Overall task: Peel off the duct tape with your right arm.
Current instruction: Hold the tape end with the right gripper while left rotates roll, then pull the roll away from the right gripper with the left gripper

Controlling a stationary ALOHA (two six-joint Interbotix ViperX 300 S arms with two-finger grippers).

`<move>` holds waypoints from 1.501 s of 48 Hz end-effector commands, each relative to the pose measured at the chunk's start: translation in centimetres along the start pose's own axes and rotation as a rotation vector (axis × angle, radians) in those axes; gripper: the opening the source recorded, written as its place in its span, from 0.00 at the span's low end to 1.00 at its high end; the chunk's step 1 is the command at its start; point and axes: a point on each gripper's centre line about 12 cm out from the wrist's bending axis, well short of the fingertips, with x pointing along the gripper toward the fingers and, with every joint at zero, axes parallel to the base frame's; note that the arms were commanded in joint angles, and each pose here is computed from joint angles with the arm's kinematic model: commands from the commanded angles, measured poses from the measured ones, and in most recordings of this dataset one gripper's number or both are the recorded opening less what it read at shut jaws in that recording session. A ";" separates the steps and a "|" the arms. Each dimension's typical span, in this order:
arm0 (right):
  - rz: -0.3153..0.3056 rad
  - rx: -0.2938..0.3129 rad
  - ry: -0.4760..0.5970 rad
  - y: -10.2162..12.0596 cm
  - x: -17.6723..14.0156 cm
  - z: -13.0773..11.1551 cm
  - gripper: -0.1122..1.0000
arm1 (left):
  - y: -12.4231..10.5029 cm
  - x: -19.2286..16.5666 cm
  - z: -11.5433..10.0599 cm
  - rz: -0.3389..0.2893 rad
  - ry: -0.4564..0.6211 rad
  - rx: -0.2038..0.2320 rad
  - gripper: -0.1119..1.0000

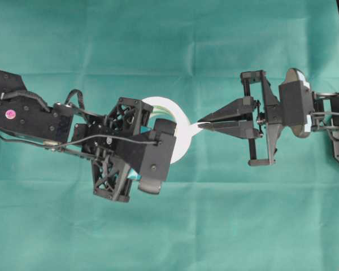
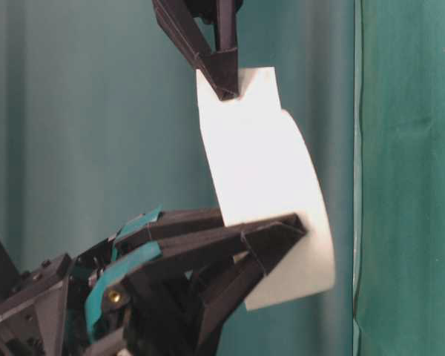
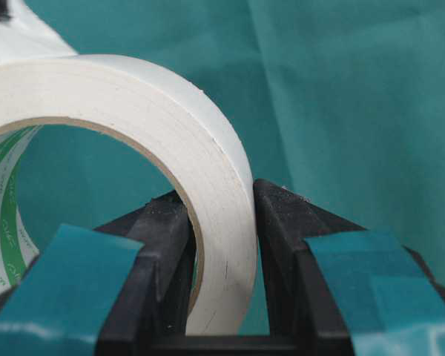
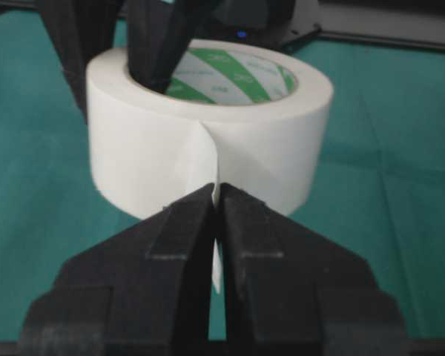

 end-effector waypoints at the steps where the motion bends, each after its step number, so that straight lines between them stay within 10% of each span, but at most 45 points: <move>1: -0.025 0.010 -0.044 -0.8 -0.3 1.2 0.02 | -1.8 -1.9 0.9 -0.025 -0.048 0.039 0.29; 33: -0.046 0.013 -0.044 -1.4 -0.3 1.2 0.02 | -6.8 -2.2 0.5 -0.099 -0.046 0.157 0.29; 72: -0.051 0.015 -0.038 -1.6 -0.4 0.9 0.02 | -11.7 -3.3 -0.9 -0.172 -0.049 0.600 0.29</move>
